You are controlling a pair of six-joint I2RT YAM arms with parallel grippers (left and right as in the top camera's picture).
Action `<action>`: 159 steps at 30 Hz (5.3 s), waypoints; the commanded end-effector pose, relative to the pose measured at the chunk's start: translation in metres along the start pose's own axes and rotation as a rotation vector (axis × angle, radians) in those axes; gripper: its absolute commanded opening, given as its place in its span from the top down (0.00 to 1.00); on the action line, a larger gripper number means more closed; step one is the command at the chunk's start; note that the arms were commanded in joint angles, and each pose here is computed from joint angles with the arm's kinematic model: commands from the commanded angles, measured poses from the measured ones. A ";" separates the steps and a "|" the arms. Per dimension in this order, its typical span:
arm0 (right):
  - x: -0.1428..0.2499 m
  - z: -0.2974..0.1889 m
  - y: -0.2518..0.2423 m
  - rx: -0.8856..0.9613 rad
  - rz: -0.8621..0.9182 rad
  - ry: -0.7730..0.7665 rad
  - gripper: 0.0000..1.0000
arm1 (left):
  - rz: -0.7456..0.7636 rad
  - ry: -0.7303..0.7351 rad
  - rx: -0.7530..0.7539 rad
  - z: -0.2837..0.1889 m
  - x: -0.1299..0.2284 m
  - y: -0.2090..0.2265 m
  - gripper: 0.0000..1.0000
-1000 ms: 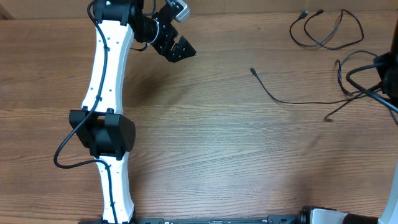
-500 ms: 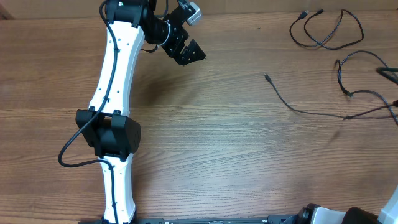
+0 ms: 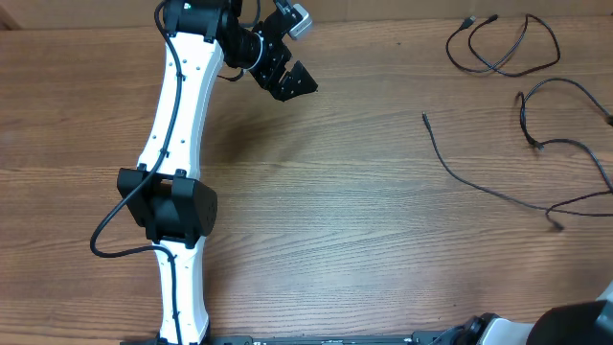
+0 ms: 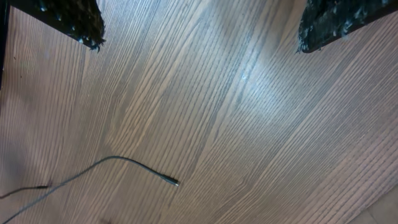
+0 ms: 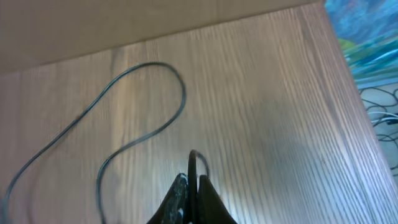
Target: Untangle cables
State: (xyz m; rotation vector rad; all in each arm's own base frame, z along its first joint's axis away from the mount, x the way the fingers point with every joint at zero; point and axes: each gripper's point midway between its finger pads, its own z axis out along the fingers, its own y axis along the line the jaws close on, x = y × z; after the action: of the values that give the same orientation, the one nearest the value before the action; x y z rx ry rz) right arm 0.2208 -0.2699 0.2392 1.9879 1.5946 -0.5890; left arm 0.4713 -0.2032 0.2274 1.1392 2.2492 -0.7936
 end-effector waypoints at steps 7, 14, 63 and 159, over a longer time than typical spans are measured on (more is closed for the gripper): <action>-0.022 0.069 -0.016 0.083 0.102 -0.041 0.89 | 0.030 -0.016 -0.004 -0.008 -0.009 -0.012 0.00; -0.040 0.110 -0.024 0.126 0.165 -0.063 0.78 | 0.033 -0.014 0.000 -0.007 -0.010 -0.014 0.00; 0.378 -0.191 0.149 -1.370 -1.478 0.441 0.00 | -0.374 0.056 -0.424 -0.003 -0.004 0.037 0.00; 0.381 -0.194 0.147 -1.375 -1.486 0.443 0.00 | 0.163 -0.891 -0.939 -0.147 0.168 -0.100 0.00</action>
State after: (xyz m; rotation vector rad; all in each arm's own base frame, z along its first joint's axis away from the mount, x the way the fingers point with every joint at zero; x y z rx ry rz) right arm 0.4468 0.1147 0.1672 -0.2472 2.4528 0.5364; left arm 0.2845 -0.0669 0.2582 0.4024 1.4326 -0.0461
